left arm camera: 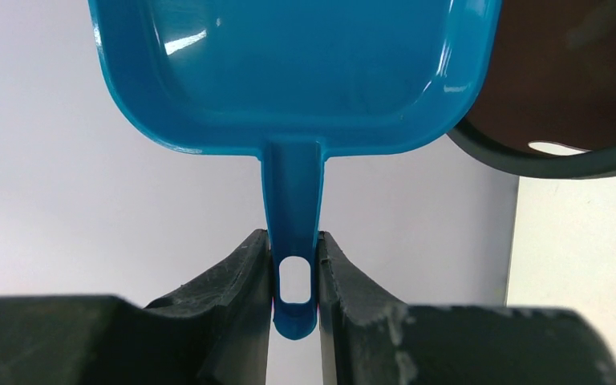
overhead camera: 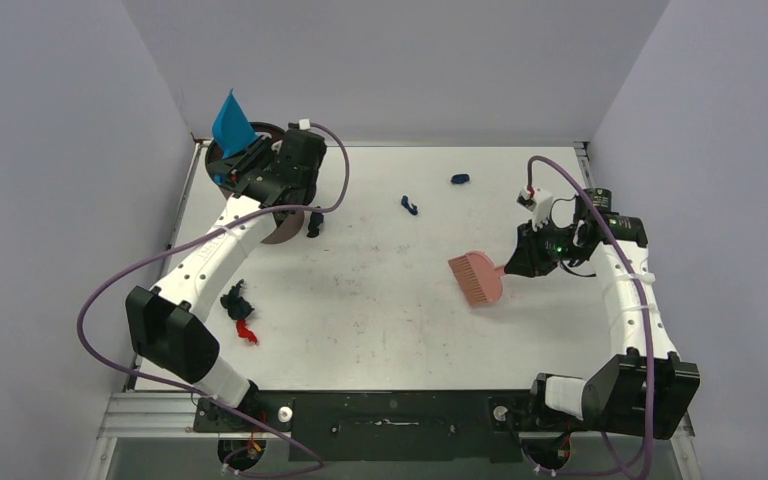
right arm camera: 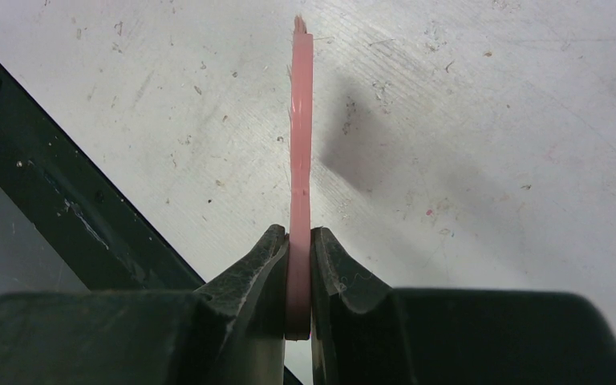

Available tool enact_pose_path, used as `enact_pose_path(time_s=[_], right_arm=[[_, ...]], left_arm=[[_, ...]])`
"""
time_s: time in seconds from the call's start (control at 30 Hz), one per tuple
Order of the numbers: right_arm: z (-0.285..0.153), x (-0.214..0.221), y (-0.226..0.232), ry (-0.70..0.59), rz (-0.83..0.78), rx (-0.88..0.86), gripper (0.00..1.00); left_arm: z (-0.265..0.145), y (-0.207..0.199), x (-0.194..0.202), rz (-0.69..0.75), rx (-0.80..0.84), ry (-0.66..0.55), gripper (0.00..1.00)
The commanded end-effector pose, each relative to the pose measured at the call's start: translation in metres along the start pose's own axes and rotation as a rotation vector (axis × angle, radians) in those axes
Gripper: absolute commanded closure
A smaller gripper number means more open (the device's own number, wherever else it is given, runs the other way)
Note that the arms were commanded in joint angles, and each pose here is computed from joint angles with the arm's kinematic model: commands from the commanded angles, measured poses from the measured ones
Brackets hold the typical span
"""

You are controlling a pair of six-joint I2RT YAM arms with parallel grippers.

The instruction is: Sweep away the paper scraps from the table

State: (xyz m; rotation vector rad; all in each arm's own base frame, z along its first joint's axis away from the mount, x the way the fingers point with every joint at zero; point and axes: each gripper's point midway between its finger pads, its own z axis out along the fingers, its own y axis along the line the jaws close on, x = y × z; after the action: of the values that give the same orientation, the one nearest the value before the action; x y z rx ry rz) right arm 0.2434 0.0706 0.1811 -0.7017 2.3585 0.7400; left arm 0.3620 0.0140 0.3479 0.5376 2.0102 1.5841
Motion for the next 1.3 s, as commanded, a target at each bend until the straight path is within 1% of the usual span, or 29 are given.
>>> enact_pose_path(time_s=[0.0, 0.1, 0.17, 0.23, 0.27, 0.37, 0.43, 0.5, 0.57, 0.63, 0.73, 0.8, 0.9, 1.0, 1.13, 1.2, 1.27], right_arm=[[-0.009, -0.012, -0.001, -0.054, -0.031, 0.042, 0.95], [-0.011, -0.012, -0.004, -0.055, -0.02, 0.071, 0.95], [-0.012, -0.013, -0.006, -0.055, -0.013, 0.088, 0.95], [-0.014, -0.013, -0.008, -0.052, -0.008, 0.103, 0.95], [-0.015, -0.013, -0.008, -0.053, -0.002, 0.115, 0.95], [-0.022, -0.016, -0.009, -0.071, -0.009, 0.161, 0.95], [-0.026, -0.017, -0.01, -0.083, -0.008, 0.197, 0.95], [-0.029, -0.018, -0.013, -0.087, 0.004, 0.231, 0.95], [-0.031, -0.017, -0.016, -0.075, 0.015, 0.245, 0.95], [-0.031, -0.018, -0.019, -0.068, 0.022, 0.254, 0.95], [-0.032, -0.022, -0.027, -0.067, 0.033, 0.29, 0.95], [-0.034, -0.028, -0.034, -0.078, 0.043, 0.315, 0.95], [-0.037, -0.043, -0.04, -0.09, 0.046, 0.341, 0.95], [-0.04, -0.058, -0.047, -0.092, 0.03, 0.373, 0.95], [-0.038, -0.083, -0.054, -0.077, -0.052, 0.448, 0.95], [-0.031, -0.096, -0.055, -0.06, -0.104, 0.478, 0.95], [-0.024, -0.109, -0.058, -0.055, -0.149, 0.494, 0.95]], left_arm=[[-0.016, 0.037, 0.01, -0.154, -0.045, -0.018, 1.0], [-0.027, 0.04, 0.009, -0.21, -0.026, -0.063, 1.0], [-0.033, 0.042, 0.013, -0.225, -0.039, -0.066, 1.0], [-0.044, 0.042, 0.013, -0.222, -0.039, -0.089, 1.0], [-0.05, 0.043, 0.013, -0.247, -0.03, -0.112, 1.0], [-0.065, 0.041, 0.01, -0.317, 0.016, -0.18, 1.0], [-0.077, 0.031, 0.005, -0.38, 0.091, -0.235, 1.0], [-0.094, 0.011, -0.003, -0.428, 0.237, -0.299, 1.0], [-0.114, -0.018, -0.013, -0.453, 0.419, -0.351, 1.0], [-0.137, -0.044, -0.021, -0.467, 0.57, -0.391, 1.0], [-0.177, -0.087, -0.031, -0.525, 0.819, -0.441, 1.0], [-0.206, -0.114, -0.037, -0.558, 1.019, -0.484, 1.0], [-0.241, -0.14, -0.039, -0.615, 1.235, -0.532, 1.0], [-0.263, -0.169, -0.035, -0.622, 1.357, -0.548, 1.0], [-0.278, -0.222, -0.019, -0.598, 1.44, -0.483, 1.0], [-0.279, -0.254, -0.007, -0.555, 1.43, -0.432, 1.0], [-0.274, -0.276, 0.002, -0.513, 1.384, -0.388, 1.0]])
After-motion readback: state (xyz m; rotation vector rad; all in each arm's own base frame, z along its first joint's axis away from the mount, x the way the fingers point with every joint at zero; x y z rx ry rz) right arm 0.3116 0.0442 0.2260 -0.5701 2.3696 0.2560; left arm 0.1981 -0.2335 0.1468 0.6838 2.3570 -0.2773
